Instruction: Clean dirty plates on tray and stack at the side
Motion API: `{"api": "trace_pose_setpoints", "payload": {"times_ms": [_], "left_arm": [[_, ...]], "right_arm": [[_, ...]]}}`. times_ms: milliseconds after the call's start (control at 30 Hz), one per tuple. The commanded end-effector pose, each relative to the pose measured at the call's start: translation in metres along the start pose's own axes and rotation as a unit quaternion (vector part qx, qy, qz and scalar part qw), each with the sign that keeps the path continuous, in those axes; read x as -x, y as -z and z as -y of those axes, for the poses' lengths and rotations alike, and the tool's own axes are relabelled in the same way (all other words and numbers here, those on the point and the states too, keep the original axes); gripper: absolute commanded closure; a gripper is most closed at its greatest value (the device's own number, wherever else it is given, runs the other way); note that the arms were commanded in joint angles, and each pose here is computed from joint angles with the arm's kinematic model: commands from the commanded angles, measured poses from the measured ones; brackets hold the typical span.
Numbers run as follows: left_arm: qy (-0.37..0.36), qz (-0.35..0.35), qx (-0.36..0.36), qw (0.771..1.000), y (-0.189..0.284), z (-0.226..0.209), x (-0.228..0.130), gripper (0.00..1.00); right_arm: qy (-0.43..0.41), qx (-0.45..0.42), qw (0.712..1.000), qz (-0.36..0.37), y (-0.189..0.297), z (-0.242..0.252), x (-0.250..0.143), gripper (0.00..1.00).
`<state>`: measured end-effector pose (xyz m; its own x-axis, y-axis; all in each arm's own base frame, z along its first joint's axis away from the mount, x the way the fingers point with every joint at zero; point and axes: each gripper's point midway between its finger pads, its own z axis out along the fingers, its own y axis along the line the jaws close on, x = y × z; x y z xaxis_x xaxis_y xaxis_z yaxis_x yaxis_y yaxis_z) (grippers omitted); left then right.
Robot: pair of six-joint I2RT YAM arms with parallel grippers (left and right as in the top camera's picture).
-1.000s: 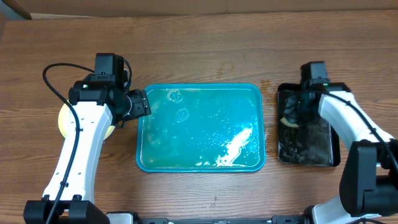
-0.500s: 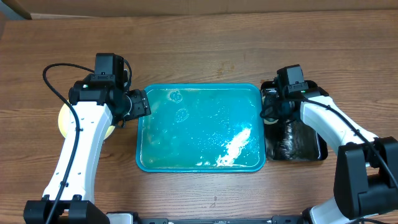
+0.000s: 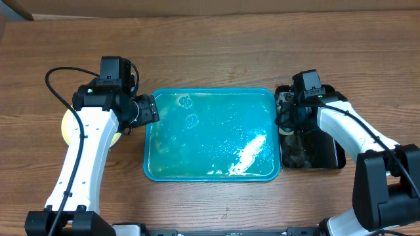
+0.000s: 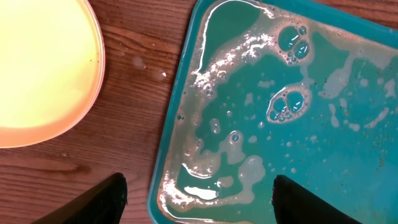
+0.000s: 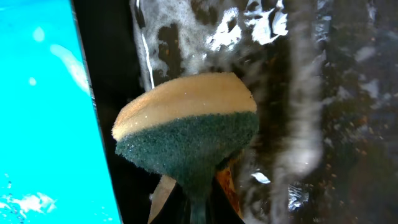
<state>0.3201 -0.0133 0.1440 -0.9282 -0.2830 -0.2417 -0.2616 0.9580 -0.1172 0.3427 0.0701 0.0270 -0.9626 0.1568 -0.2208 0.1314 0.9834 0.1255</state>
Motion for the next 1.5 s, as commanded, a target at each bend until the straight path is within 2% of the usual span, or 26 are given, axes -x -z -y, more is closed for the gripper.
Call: {"api": "trace_pose_setpoints", "payload": {"times_ms": [0, 67, 267, 333, 400, 433, 633, 767, 833, 900, 967, 1033, 1067, 1167, 1233, 1333, 1467], "left_arm": [[-0.011, 0.013, -0.001, 1.0, 0.007, 0.002, 0.005, 0.25], [-0.011, 0.013, -0.001, 1.0, 0.007, 0.002, 0.005, 0.24], [-0.011, 0.013, -0.001, 1.0, 0.007, 0.002, 0.005, 0.24], [-0.011, 0.013, -0.001, 1.0, 0.007, 0.002, 0.005, 0.24], [-0.011, 0.013, -0.001, 1.0, 0.007, 0.002, 0.005, 0.23], [-0.011, 0.013, -0.001, 1.0, 0.007, 0.002, 0.005, 0.22], [-0.011, 0.013, -0.001, 1.0, 0.007, 0.002, 0.005, 0.19], [-0.021, 0.015, -0.002, 1.0, 0.007, 0.002, 0.006, 0.19], [-0.038, 0.016, -0.008, 0.999, 0.007, 0.006, 0.006, 0.17], [-0.059, 0.02, -0.017, 0.998, 0.007, 0.013, 0.007, 0.15], [-0.092, 0.027, -0.035, 0.995, 0.007, 0.027, 0.008, 0.12], [-0.12, 0.033, -0.046, 0.991, 0.008, 0.039, 0.007, 0.07], [-0.13, 0.034, -0.048, 0.99, 0.008, 0.045, 0.006, 0.0], [-0.151, 0.025, -0.048, 0.987, 0.007, 0.052, -0.001, 0.0], [-0.15, 0.009, -0.038, 0.988, 0.006, 0.046, -0.009, 0.0], [-0.124, -0.027, -0.024, 0.992, 0.006, 0.035, -0.024, 0.0], [-0.108, -0.066, -0.015, 0.992, 0.008, 0.027, -0.042, 0.0]], "right_arm": [[-0.002, -0.034, 0.999, 0.019, 0.006, 0.011, 0.012, 0.95], [-0.006, -0.058, 0.998, 0.026, 0.012, 0.02, 0.018, 0.9], [-0.013, -0.083, 0.996, 0.013, 0.018, 0.033, 0.015, 0.89], [-0.013, -0.085, 0.996, 0.006, 0.018, 0.034, 0.012, 0.82], [-0.013, -0.087, 0.996, 0.0, 0.018, 0.035, 0.009, 0.69], [-0.012, -0.088, 0.996, -0.001, 0.018, 0.035, 0.009, 0.66], [-0.013, -0.084, 0.996, 0.01, 0.029, 0.033, 0.013, 0.64], [-0.014, -0.075, 0.996, 0.036, 0.06, 0.026, 0.028, 0.62], [-0.014, -0.06, 0.997, 0.053, 0.077, 0.019, 0.038, 0.53], [-0.013, -0.028, 0.997, 0.07, 0.093, 0.007, 0.047, 0.5], [-0.006, 0.023, 0.997, 0.08, 0.107, -0.013, 0.053, 0.42], [0.023, 0.074, 0.994, 0.082, 0.114, -0.032, 0.055, 0.37], [0.041, 0.094, 0.991, 0.081, 0.116, -0.04, 0.055, 0.34], [0.042, 0.074, 0.994, 0.073, 0.114, -0.032, 0.051, 0.28], [0.009, 0.032, 0.998, 0.061, 0.111, -0.016, 0.045, 0.23], [-0.027, -0.003, 0.999, 0.032, 0.109, -0.001, 0.029, 0.18], [-0.044, -0.011, 0.999, -0.008, 0.109, 0.003, 0.01, 0.05]]}}
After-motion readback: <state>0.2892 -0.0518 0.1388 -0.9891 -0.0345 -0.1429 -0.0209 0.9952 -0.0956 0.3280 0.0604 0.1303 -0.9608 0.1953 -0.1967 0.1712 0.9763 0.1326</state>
